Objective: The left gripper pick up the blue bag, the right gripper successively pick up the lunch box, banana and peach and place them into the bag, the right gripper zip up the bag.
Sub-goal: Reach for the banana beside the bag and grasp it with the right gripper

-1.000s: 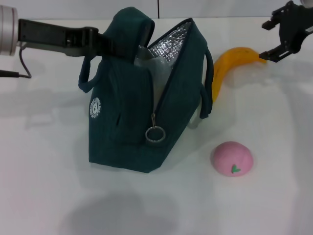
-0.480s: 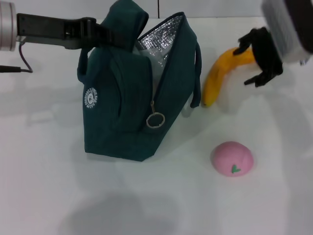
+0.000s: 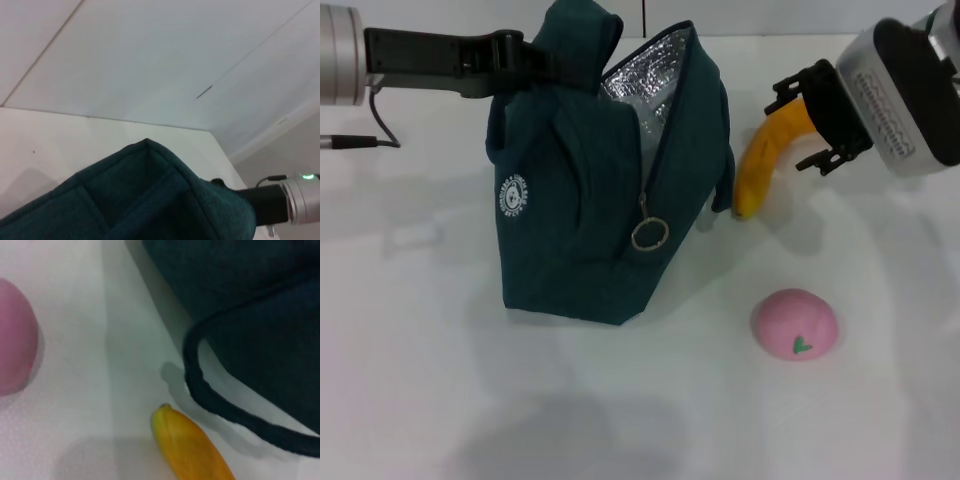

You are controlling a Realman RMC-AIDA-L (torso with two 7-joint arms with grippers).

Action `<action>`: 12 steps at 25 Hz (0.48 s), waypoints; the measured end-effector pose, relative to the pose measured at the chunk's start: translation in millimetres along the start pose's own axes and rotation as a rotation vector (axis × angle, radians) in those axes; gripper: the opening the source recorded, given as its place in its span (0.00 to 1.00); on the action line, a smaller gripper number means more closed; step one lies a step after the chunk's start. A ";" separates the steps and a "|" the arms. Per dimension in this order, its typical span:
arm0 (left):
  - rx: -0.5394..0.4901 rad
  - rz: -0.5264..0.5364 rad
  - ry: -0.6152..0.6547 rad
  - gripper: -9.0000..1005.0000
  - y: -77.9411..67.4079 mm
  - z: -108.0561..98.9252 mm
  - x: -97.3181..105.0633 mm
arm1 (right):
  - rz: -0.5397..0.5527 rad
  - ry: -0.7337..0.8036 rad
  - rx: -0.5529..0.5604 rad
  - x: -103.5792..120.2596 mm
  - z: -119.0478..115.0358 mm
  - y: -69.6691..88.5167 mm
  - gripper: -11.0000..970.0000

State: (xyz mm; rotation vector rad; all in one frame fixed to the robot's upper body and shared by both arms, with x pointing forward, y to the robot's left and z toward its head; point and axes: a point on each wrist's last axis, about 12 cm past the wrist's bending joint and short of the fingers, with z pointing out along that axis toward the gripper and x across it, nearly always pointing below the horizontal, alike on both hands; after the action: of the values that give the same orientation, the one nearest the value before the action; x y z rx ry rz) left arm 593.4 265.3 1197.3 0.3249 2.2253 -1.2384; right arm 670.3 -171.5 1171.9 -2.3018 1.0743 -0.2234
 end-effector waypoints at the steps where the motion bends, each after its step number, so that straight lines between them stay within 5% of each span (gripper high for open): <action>1: -0.001 0.001 -0.003 0.04 0.0 0.4 -0.5 | -0.011 -0.004 0.001 -0.7 1.4 0.8 0.78; 12: 0.002 -0.003 -0.011 0.04 -0.8 6.1 -4.2 | -0.085 -0.055 0.067 -6.9 14.4 2.0 0.78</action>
State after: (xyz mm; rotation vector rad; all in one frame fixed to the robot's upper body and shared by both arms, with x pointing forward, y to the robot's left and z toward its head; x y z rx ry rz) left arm 598.7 260.0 1197.7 0.3142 2.2161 -1.2410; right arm 669.9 -161.1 1159.7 -2.2823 0.9294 -0.2240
